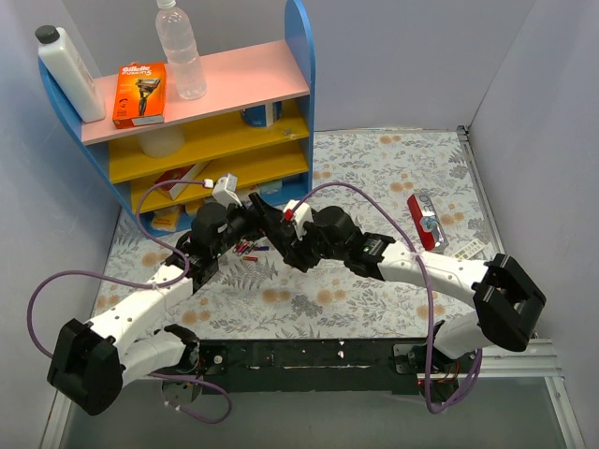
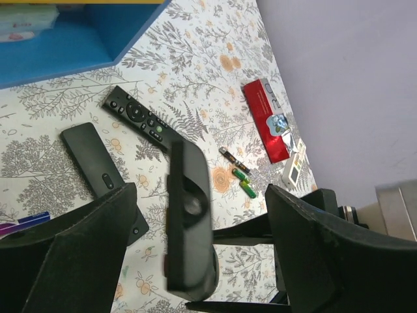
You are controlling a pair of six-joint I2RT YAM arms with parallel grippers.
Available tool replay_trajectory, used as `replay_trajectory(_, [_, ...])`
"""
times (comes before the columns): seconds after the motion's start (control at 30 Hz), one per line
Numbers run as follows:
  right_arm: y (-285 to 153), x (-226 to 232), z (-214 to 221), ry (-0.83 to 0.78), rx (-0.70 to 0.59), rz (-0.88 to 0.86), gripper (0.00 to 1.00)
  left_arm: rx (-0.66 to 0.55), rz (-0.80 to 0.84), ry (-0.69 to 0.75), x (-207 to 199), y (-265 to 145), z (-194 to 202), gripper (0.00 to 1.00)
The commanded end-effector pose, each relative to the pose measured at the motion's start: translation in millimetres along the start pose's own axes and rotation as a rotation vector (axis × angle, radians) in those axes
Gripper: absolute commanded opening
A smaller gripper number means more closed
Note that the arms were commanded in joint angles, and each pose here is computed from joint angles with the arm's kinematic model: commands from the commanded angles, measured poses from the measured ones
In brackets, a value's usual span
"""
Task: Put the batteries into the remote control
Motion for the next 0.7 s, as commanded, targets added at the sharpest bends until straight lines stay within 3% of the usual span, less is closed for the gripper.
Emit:
replay_trajectory(0.0, [-12.0, 6.5, -13.7, -0.099, -0.061, -0.058, 0.01, 0.028, 0.020, -0.030, 3.4, -9.6, -14.0, 0.80])
replay_trajectory(0.1, [-13.7, 6.6, -14.0, -0.121, -0.062, -0.067, 0.01, 0.034, 0.046, -0.055, 3.4, -12.4, -15.2, 0.78])
replay_trajectory(0.33, [-13.5, 5.3, -13.1, -0.133, -0.057, -0.059, 0.01, 0.065, 0.071, -0.065, -0.6, -17.2, -15.3, 0.59])
replay_trajectory(0.43, [-12.7, 4.6, -11.4, -0.143, -0.050, -0.062, 0.01, 0.079, 0.078, -0.067, -0.5, -17.0, -14.1, 0.40])
replay_trajectory(0.47, [-11.8, 4.0, -10.8, -0.144, -0.050, -0.059, 0.01, 0.091, 0.078, -0.070, 0.3, -16.3, -12.0, 0.25])
replay_trajectory(0.53, [-10.6, 2.6, -9.7, -0.145, -0.047, -0.047, 0.01, 0.096, 0.077, -0.069, 0.7, -16.4, -11.0, 0.13])
replay_trajectory(0.57, [-10.6, 2.9, -9.4, -0.144, -0.046, -0.047, 0.01, 0.092, 0.077, -0.067, 0.4, -17.4, -10.8, 0.00])
replay_trajectory(0.6, [-10.6, 2.8, -9.4, -0.140, -0.045, -0.048, 0.04, 0.085, 0.067, -0.065, 1.5, -17.8, -11.0, 0.00])
replay_trajectory(0.67, [-10.8, 4.7, -10.0, -0.107, -0.047, -0.053, 0.33, 0.078, 0.055, -0.059, 3.2, -19.3, -9.4, 0.00])
Point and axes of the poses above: each gripper's point midway between its finger pads, its own y axis out along the fingers, its own x axis along the line the jaws close on, z = x × y, the point moved 10 cm from there along -y, back along the fingers, and after that the axes turned 15 degrees about y, right-handed, at the moved point
